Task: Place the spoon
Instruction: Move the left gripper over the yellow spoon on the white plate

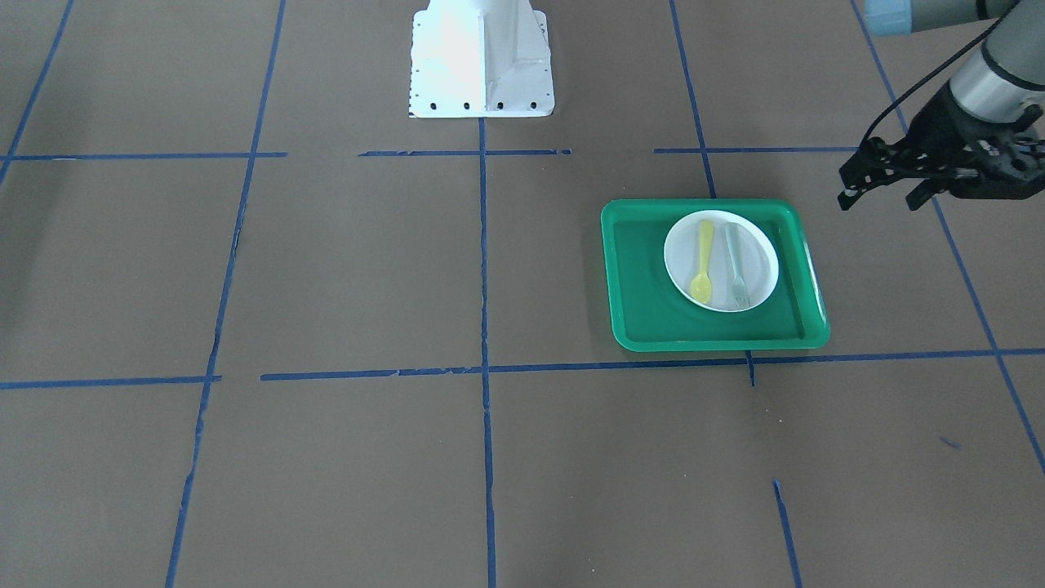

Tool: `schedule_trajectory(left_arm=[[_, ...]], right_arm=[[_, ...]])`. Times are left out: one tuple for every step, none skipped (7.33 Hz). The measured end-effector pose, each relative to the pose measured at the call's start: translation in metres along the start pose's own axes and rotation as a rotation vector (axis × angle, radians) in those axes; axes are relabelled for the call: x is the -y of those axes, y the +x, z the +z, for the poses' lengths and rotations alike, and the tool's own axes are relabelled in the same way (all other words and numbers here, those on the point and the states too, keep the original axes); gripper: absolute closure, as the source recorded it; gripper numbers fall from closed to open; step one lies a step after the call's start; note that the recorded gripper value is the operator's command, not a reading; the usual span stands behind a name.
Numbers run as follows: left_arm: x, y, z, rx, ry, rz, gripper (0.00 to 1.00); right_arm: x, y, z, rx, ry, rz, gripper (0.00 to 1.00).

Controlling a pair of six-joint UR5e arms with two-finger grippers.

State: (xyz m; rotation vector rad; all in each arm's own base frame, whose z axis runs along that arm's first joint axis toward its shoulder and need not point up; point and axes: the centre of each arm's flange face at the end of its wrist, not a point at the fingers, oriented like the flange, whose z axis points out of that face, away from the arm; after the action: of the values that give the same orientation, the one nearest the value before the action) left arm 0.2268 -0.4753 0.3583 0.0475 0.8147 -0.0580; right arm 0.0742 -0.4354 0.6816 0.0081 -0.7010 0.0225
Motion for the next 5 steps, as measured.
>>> schedule_trajectory(left_arm=[[-0.003, 0.028, 0.026, 0.02, -0.01, -0.012, 0.0], [-0.006, 0.049, 0.057, 0.037, -0.006, -0.021, 0.0], [-0.01, 0.06, 0.085, 0.032, 0.005, -0.032, 0.0], [-0.015, 0.064, 0.111, 0.015, 0.008, -0.038, 0.04], [-0.02, 0.064, 0.13, 0.004, 0.004, -0.037, 0.14]], right_arm=[[0.0, 0.0, 0.0, 0.0, 0.0, -0.001, 0.0], [0.0, 0.0, 0.0, 0.0, 0.001, 0.0, 0.0], [0.0, 0.0, 0.0, 0.0, 0.0, 0.0, 0.0], [0.0, 0.0, 0.0, 0.0, 0.0, 0.0, 0.0], [0.0, 0.0, 0.0, 0.0, 0.0, 0.0, 0.0]])
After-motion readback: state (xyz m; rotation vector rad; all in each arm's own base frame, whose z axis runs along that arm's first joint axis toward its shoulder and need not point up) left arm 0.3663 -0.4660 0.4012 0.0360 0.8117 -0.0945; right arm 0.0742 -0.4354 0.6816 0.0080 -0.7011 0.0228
